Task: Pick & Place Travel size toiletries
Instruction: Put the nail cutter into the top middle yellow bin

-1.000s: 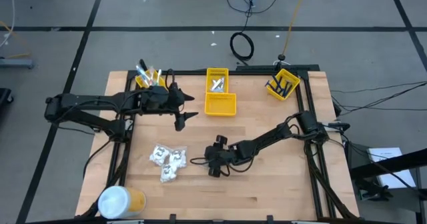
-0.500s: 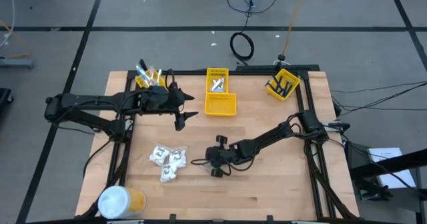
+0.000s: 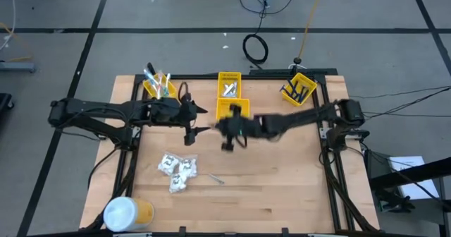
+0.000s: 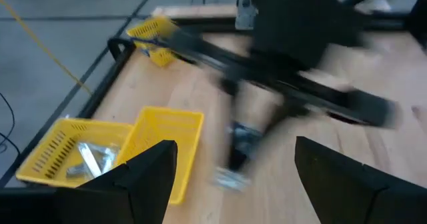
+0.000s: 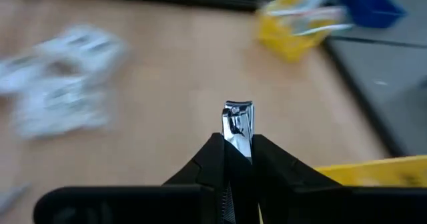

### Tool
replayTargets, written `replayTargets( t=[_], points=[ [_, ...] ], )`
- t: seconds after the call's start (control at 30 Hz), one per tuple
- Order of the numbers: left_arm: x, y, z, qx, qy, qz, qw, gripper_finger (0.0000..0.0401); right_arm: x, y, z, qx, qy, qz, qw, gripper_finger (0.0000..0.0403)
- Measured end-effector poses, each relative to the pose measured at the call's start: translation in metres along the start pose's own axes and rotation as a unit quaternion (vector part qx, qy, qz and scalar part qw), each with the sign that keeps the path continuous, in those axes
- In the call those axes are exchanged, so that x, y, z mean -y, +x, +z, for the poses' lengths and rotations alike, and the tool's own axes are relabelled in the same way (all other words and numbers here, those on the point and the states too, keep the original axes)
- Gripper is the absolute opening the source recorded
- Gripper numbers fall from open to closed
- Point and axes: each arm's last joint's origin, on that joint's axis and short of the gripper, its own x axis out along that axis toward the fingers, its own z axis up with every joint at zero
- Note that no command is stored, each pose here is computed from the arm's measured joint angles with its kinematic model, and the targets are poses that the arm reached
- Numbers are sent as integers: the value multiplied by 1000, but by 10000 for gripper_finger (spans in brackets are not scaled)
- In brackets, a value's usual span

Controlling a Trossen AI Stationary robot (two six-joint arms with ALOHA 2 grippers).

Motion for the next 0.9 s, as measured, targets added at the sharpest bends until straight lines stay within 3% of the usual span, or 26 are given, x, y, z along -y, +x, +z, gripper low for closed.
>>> replayTargets(
  t=[0.13, 0.27, 0.43, 0.6, 0.9],
  points=[
    [2, 5, -3, -16, 3, -3, 1000, 294, 62, 18, -10, -30, 22, -63, 997, 42],
    [3, 12, -10, -46, 5, -3, 999, 294, 120, 34, -23, -35, 75, -78, 993, 42],
    [4, 20, -13, -59, 15, -4, 998, 294, 165, 38, -38, -44, 119, -98, 987, 43],
    [5, 28, -15, -65, 18, -2, 998, 294, 182, 39, -42, -33, 153, -108, 982, 91],
    [6, 43, -21, -81, 32, 0, 996, 294, 181, 39, -39, -21, 148, -109, 983, 193]
  ],
)
